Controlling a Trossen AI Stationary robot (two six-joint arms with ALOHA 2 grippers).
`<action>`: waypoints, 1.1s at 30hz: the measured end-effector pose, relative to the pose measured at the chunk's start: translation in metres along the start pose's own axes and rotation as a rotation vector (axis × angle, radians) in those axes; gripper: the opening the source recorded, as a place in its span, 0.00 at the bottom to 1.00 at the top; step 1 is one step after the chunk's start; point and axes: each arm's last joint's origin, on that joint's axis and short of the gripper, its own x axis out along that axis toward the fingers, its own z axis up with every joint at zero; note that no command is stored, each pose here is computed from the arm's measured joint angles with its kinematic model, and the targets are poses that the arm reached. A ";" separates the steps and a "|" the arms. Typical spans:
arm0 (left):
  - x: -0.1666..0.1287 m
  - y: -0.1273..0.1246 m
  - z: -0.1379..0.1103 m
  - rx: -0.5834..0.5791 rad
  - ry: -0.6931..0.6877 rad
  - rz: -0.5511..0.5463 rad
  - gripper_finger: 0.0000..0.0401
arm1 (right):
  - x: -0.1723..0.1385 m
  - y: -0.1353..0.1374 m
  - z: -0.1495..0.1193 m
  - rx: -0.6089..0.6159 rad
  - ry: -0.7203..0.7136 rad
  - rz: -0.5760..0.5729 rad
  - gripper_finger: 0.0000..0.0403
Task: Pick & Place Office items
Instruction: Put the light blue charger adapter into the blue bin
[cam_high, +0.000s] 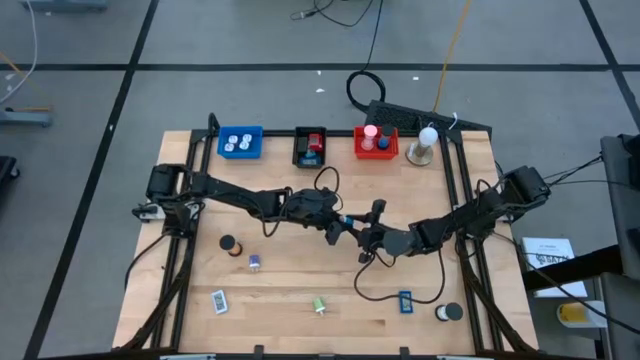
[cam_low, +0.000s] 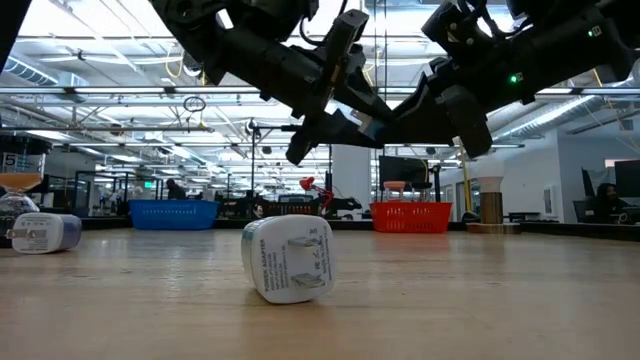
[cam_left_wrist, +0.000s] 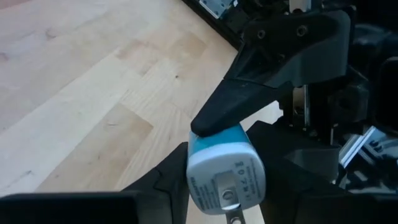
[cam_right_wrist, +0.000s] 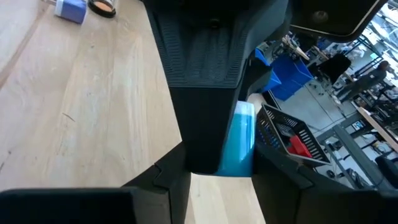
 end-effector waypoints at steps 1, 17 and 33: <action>0.000 0.001 0.000 0.010 0.004 0.003 0.35 | 0.000 0.000 0.000 0.001 -0.003 0.007 0.35; -0.089 0.043 -0.002 0.247 0.559 0.548 0.35 | -0.009 0.009 0.002 0.035 0.001 -0.001 0.49; -0.065 0.072 -0.031 0.429 0.833 0.599 0.35 | -0.007 0.009 0.002 0.041 -0.014 0.054 0.19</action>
